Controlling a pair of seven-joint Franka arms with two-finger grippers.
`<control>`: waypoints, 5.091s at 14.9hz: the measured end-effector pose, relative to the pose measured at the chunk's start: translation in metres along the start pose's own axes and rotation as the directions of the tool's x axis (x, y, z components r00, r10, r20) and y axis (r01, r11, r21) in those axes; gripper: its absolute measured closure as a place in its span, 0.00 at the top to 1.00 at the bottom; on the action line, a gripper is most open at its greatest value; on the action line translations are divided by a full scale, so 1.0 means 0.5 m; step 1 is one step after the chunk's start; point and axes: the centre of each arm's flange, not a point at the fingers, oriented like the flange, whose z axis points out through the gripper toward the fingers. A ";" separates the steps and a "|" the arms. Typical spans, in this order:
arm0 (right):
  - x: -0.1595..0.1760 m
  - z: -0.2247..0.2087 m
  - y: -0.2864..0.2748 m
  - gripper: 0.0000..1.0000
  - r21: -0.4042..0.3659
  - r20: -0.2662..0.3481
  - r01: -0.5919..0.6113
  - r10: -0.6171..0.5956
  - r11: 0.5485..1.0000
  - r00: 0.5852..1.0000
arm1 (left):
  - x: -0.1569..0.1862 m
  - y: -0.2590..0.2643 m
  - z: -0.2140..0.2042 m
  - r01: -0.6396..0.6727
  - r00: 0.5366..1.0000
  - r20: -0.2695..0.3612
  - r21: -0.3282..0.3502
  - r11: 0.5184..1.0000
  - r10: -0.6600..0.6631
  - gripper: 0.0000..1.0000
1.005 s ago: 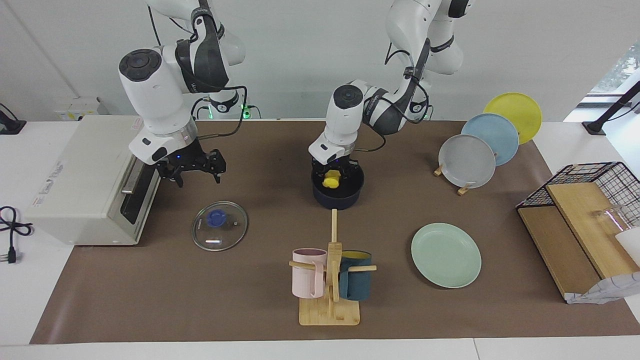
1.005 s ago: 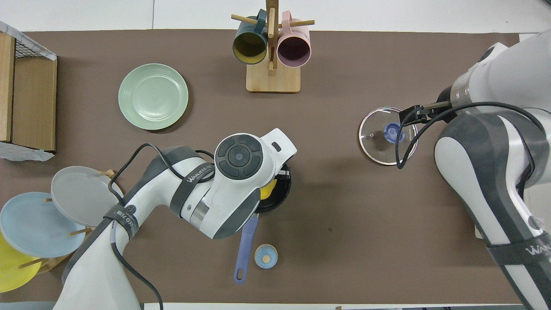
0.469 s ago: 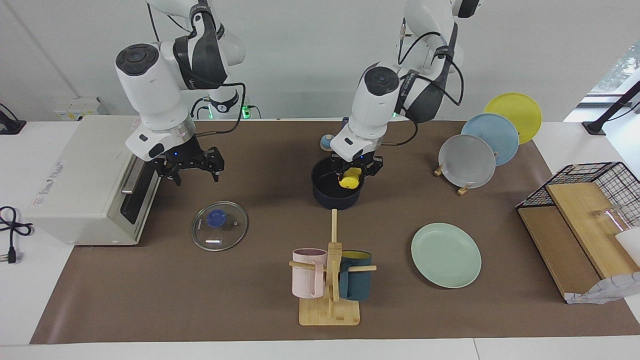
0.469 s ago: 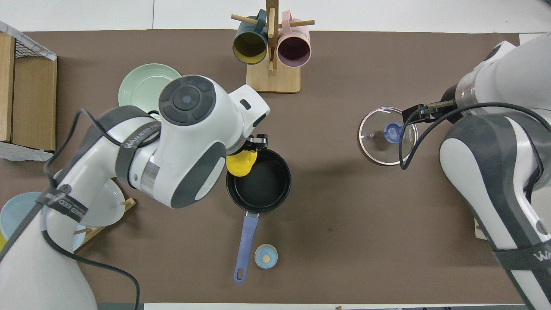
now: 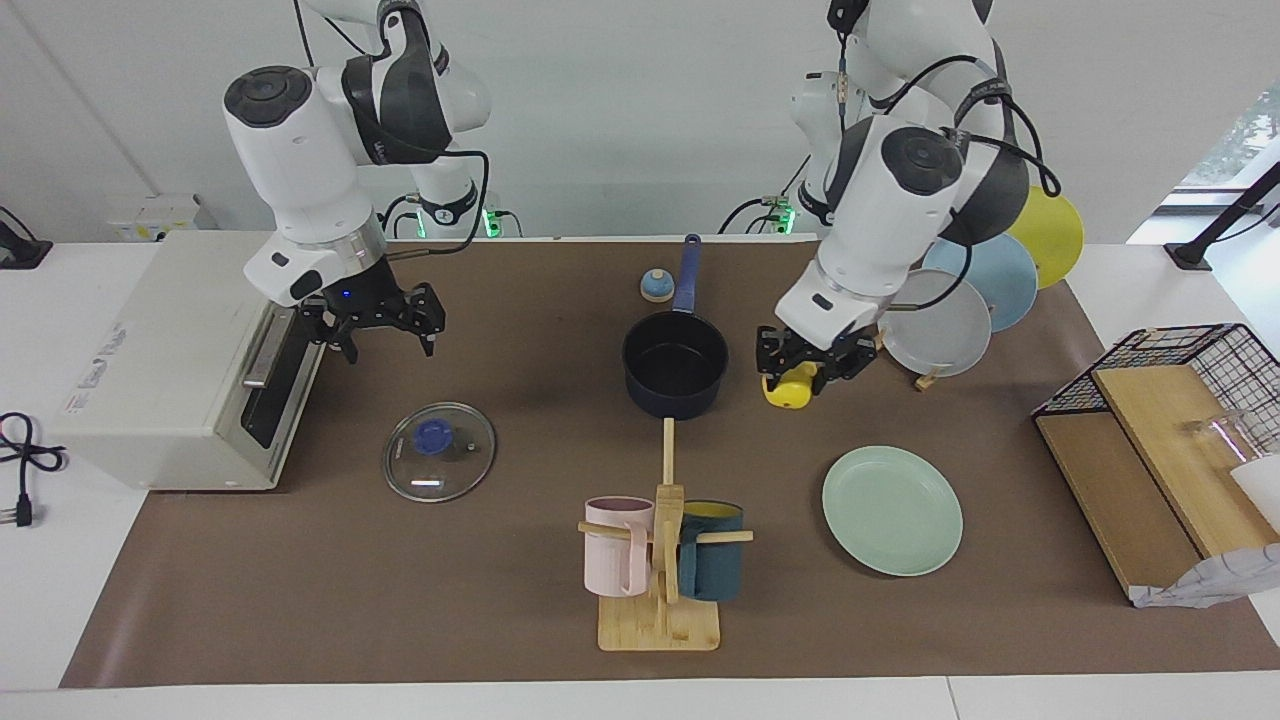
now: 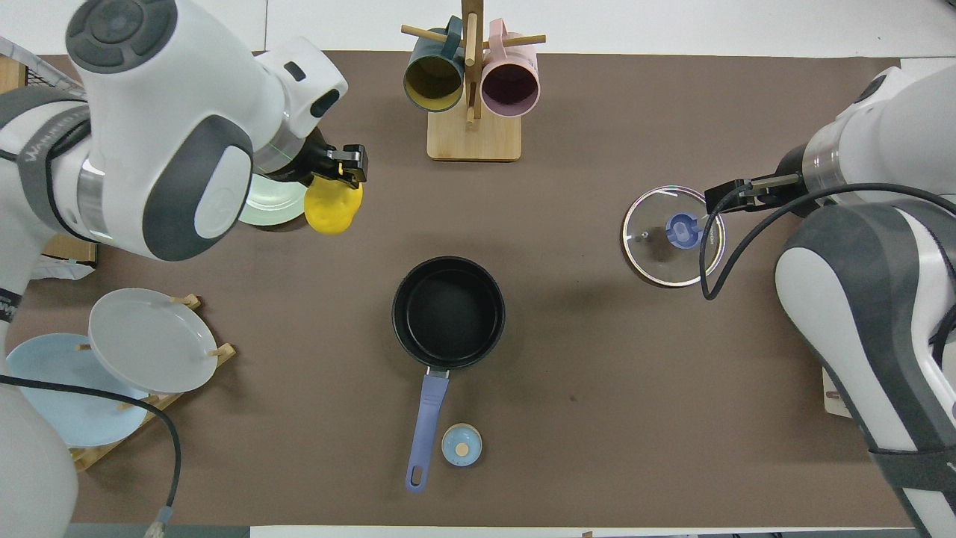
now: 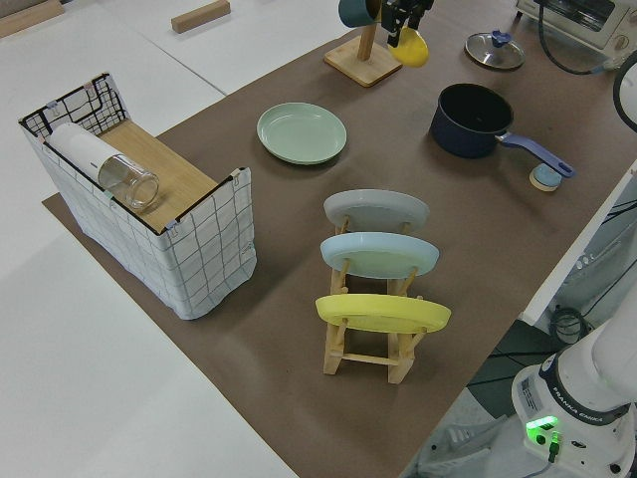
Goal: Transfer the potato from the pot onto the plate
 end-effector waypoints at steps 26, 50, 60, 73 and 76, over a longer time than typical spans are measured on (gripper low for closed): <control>-0.014 -0.048 0.049 1.00 -0.005 -0.002 -0.031 0.031 1.000 1.000 | 0.135 -0.308 0.324 0.138 0.990 -0.036 0.110 0.984 -0.135 0.59; -0.105 -0.172 0.246 1.00 0.034 0.079 -0.110 0.107 0.993 0.991 | 0.049 -0.242 -0.069 0.078 0.995 -0.075 0.141 0.987 -0.068 1.00; -0.039 -0.215 0.124 1.00 0.020 0.071 -0.131 0.130 0.991 0.989 | -0.019 -0.238 -0.248 0.035 0.999 -0.043 0.152 0.988 -0.029 1.00; -0.031 -0.218 0.139 1.00 0.022 0.062 -0.112 0.110 0.994 0.992 | -0.173 -0.250 -0.419 0.034 0.999 0.026 0.150 0.988 -0.039 1.00; -0.031 -0.218 0.139 1.00 0.022 0.062 -0.111 0.110 0.994 0.992 | -0.225 -0.272 -0.431 0.030 0.999 0.024 0.153 0.988 -0.034 1.00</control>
